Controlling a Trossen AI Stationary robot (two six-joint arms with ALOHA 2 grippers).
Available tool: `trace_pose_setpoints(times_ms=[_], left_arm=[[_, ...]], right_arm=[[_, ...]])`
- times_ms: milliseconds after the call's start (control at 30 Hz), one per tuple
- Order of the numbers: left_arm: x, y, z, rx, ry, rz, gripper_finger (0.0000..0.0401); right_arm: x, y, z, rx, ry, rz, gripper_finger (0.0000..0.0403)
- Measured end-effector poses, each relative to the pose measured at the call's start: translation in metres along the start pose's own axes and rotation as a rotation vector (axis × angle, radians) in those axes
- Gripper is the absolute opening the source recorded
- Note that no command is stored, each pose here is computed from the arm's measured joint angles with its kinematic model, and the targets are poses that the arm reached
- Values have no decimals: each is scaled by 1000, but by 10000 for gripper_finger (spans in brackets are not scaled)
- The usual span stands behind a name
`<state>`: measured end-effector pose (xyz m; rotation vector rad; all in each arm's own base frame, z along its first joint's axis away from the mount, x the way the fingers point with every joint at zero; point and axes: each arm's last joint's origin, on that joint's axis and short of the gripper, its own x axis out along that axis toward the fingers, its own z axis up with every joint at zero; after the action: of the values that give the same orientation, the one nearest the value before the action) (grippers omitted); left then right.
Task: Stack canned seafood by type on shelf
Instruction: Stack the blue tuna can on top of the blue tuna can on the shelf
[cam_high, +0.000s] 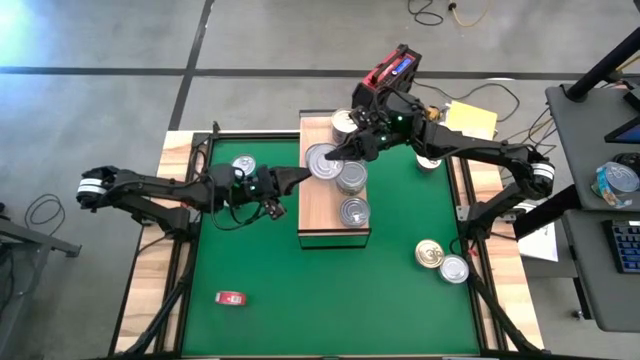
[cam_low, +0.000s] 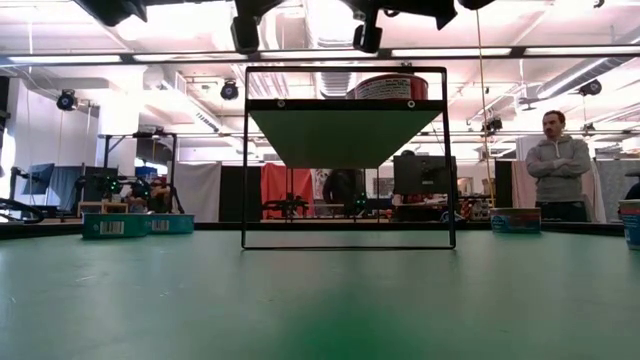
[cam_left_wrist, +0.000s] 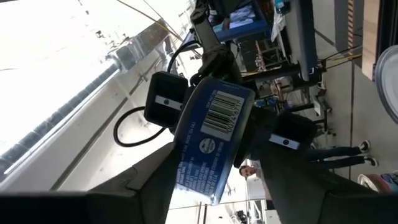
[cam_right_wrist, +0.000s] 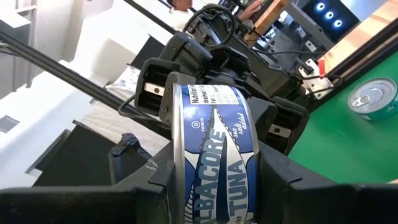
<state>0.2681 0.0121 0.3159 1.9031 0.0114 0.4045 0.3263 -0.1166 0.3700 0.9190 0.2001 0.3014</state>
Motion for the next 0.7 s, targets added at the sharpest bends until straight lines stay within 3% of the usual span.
trace_pose_setpoints(times_ms=[267,533,700], left_arm=[[0,1,-1,14,11,16,272],[0,11,-5,-6,48,118,276],[1,7,-4,26,34,76,276]], right_arm=[[0,0,1,-6,-14,-6,126],[1,0,2,-20,-40,-15,126],[1,-2,1,-9,-37,-22,126]])
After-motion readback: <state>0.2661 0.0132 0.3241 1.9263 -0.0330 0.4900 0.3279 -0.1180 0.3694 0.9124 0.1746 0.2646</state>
